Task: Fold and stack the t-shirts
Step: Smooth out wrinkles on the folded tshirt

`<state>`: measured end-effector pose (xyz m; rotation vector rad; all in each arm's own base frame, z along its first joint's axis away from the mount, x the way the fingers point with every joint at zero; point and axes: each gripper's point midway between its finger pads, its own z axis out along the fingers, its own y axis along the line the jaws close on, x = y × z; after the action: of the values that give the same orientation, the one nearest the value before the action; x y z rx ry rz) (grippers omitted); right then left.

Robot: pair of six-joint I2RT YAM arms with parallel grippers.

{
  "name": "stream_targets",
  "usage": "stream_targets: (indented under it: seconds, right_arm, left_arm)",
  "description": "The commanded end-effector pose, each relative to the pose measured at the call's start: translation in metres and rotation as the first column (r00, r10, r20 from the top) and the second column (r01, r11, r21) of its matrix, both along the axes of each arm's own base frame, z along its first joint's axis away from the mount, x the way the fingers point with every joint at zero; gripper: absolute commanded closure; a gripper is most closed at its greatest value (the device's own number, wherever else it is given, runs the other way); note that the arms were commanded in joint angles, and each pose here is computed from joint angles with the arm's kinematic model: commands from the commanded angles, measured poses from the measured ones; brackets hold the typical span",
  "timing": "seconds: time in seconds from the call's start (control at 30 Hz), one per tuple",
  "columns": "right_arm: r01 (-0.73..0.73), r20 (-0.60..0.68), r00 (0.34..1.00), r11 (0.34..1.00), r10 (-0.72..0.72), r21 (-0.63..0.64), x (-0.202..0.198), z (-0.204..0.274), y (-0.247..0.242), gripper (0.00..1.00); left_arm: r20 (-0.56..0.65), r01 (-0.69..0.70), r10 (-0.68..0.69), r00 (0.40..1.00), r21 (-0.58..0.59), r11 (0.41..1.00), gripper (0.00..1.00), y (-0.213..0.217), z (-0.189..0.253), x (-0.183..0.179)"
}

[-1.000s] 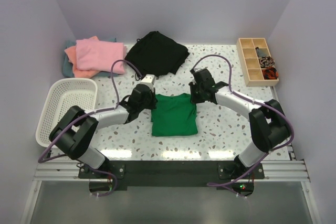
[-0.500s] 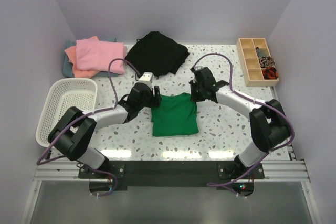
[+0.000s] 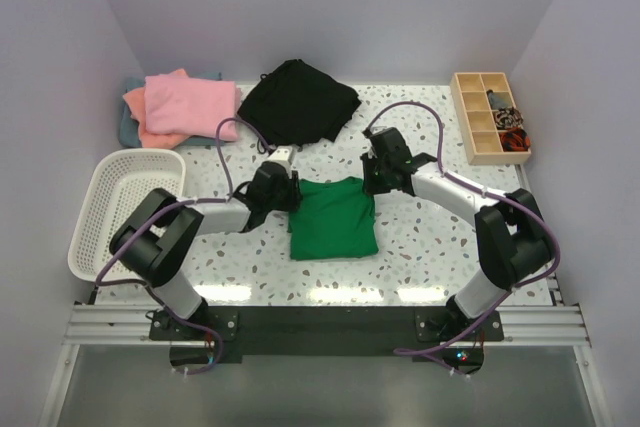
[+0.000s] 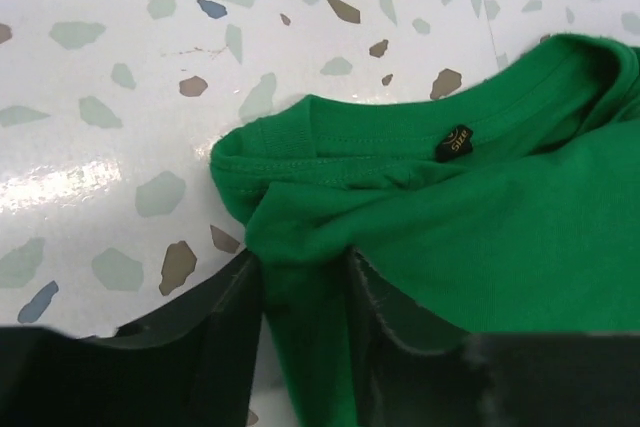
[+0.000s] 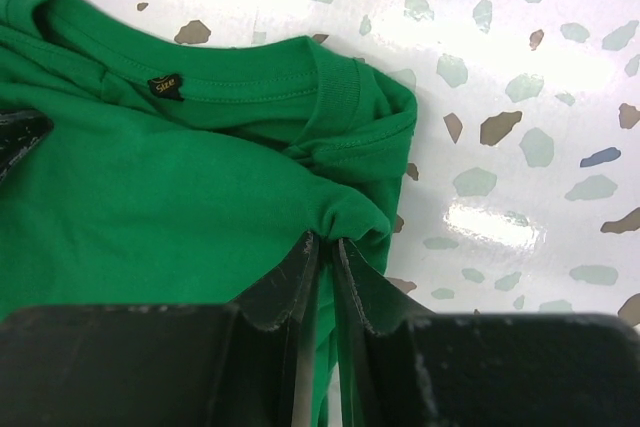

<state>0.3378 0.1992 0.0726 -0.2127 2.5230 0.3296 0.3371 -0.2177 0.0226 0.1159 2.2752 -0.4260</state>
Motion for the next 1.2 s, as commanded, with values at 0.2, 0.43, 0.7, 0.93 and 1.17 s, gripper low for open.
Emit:
stream_targets:
  seconds: [0.2, 0.43, 0.7, 0.93, 1.17]
  right_arm:
    - [0.003, 0.101, 0.995, 1.000, -0.005, 0.012, 0.019, 0.027, -0.002, 0.96]
    - [0.030, 0.117, 0.993, 0.999, -0.032, 0.018, 0.040, 0.027, 0.001, 0.99]
    - [0.107, 0.165, 0.981, 0.993, -0.099, -0.041, 0.088, 0.003, 0.000, 0.87]
    - [0.159, 0.240, 0.960, 0.986, -0.141, -0.057, 0.106, 0.019, -0.018, 0.39]
    - [0.156, 0.191, 0.971, 0.986, -0.141, -0.064, 0.077, 0.028, -0.046, 0.33]
  left_arm:
    - [0.135, -0.016, 0.028, 0.990, -0.091, 0.996, 0.97, -0.006, 0.059, 0.020]
    - [0.177, -0.048, 0.063, 0.982, -0.088, 0.995, 1.00, 0.003, 0.074, 0.035]
    - [0.135, -0.086, 0.095, 0.986, -0.069, 0.994, 0.89, 0.007, 0.036, 0.063]
    - [0.124, -0.158, 0.160, 0.979, -0.029, 0.987, 0.19, 0.029, 0.029, 0.071]
    - [0.095, -0.120, 0.128, 0.987, -0.087, 0.989, 0.12, 0.028, 0.044, 0.044]
